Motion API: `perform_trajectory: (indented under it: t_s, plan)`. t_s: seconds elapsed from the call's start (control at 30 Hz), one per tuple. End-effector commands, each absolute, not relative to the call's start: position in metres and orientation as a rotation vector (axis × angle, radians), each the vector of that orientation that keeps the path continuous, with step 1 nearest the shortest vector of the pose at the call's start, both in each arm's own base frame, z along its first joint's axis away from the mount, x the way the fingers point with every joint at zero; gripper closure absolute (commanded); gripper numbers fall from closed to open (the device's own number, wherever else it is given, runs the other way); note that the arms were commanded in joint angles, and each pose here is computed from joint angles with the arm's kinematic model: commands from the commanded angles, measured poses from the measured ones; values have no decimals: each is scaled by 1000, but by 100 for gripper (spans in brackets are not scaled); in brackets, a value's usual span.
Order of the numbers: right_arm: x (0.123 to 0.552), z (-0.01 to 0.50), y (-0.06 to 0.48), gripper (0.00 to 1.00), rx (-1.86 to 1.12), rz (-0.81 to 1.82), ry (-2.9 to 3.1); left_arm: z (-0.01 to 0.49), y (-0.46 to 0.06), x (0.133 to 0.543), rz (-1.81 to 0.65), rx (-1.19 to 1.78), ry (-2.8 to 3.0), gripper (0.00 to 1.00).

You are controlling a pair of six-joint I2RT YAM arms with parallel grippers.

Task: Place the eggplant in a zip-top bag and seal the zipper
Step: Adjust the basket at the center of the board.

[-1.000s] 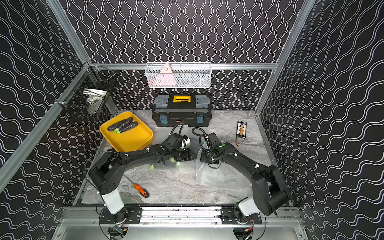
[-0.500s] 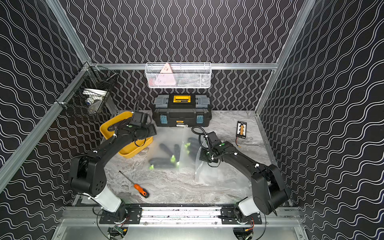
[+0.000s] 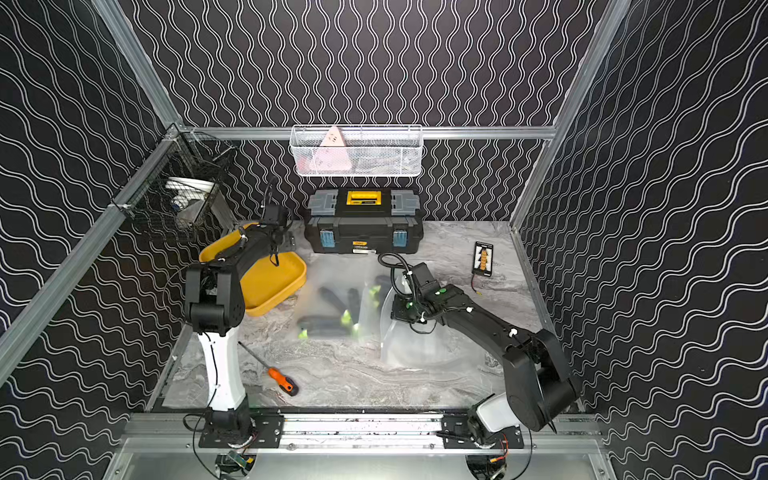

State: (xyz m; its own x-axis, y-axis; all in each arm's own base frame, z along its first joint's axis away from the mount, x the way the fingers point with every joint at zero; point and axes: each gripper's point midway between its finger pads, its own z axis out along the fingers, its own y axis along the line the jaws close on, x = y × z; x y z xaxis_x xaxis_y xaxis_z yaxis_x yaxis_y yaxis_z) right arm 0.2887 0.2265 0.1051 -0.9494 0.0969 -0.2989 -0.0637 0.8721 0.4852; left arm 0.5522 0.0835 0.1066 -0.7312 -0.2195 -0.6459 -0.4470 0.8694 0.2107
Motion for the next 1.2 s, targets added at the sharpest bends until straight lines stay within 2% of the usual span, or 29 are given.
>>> perform_trajectory:
  t_s: [0.0,0.17,0.4,0.5,0.67,0.93,1.03,1.17]
  plan:
    - [292,110,238,100,21,796,2702,97,107,557,530,-460,2420,1]
    - [289,104,237,100,7,790,2707,82,117,562,427,-554,2418,2]
    - [290,94,241,99,-3,803,2725,80,121,544,418,-635,2447,6]
    - [290,93,242,99,-5,817,2714,107,109,536,306,-666,2417,5]
    - [291,90,245,99,-10,829,2717,118,80,534,75,-733,2398,7]
    - [288,92,240,99,-26,800,2713,99,42,553,44,-682,2437,15]
    - [286,93,238,99,-36,797,2712,91,24,557,67,-632,2466,24]
    - [285,94,238,99,-43,796,2709,84,22,551,101,-604,2485,47]
